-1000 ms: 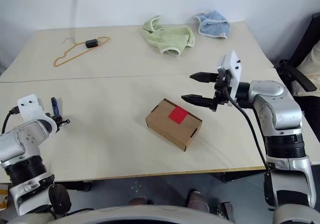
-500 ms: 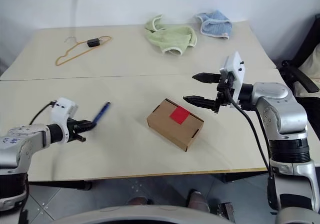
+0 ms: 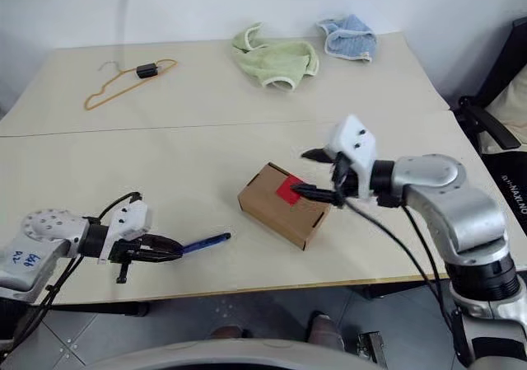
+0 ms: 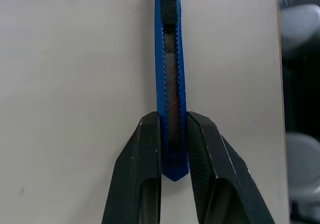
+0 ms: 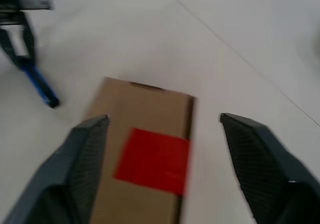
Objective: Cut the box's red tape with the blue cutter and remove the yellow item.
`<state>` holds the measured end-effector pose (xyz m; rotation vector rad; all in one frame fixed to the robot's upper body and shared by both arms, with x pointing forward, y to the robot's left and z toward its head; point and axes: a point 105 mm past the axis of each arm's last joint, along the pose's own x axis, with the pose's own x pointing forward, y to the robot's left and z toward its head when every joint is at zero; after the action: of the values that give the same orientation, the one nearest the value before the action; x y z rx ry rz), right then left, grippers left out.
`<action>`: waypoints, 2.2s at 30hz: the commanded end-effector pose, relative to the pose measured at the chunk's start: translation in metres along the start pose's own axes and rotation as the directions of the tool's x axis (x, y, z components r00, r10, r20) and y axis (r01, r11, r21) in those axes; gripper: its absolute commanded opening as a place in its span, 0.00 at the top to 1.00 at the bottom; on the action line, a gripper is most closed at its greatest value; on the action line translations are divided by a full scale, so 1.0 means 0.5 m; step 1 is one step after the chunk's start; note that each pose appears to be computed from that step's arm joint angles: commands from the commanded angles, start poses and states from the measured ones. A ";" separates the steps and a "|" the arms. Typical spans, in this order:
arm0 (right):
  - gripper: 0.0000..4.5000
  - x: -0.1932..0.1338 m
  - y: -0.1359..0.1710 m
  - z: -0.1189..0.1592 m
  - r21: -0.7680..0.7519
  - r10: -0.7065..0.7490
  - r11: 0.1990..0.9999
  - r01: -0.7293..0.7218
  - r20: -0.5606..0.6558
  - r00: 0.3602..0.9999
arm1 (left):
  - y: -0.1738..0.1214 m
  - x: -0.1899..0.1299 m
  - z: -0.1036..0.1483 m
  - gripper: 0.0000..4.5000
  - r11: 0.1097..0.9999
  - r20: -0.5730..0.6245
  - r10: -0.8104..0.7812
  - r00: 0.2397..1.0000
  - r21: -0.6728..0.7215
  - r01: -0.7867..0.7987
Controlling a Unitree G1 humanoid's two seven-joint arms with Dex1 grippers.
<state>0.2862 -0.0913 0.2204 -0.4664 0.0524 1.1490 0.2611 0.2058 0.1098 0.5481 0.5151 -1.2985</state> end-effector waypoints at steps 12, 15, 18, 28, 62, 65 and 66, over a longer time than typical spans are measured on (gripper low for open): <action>0.99 0.172 0.169 -0.005 -0.308 0.292 0.896 -0.319 -0.133 0.947 | -0.001 0.022 -0.026 0.91 0.969 -0.161 -0.007 0.987 0.241 0.046; 0.99 0.215 0.180 -0.013 -0.375 0.309 0.859 -0.348 -0.163 0.937 | -0.014 0.017 -0.038 0.91 0.973 -0.181 -0.038 0.983 0.218 0.078; 0.99 0.239 0.177 -0.016 -0.410 0.305 0.843 -0.347 -0.167 0.938 | -0.024 0.015 -0.040 0.91 0.976 -0.185 -0.067 0.980 0.193 0.103; 0.99 0.261 0.183 -0.069 -0.509 0.335 0.735 -0.449 -0.304 0.892 | -0.037 0.001 -0.046 0.91 0.982 -0.205 -0.107 0.973 0.129 0.135; 0.99 0.271 0.215 -0.047 -0.580 0.383 0.661 -0.476 -0.285 0.879 | -0.048 0.004 -0.056 0.91 0.986 -0.237 -0.148 0.960 0.037 0.161; 0.99 0.272 0.218 -0.051 -0.578 0.386 0.657 -0.484 -0.293 0.875 | -0.048 0.004 -0.057 0.91 0.986 -0.241 -0.149 0.959 0.034 0.162; 0.99 0.271 0.220 -0.053 -0.576 0.389 0.656 -0.489 -0.297 0.872 | -0.048 0.004 -0.058 0.91 0.986 -0.243 -0.150 0.958 0.033 0.163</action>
<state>0.2591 0.0464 0.1226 -1.2001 -0.0772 1.5837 0.2513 0.2145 0.1094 0.7676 0.6053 -1.3608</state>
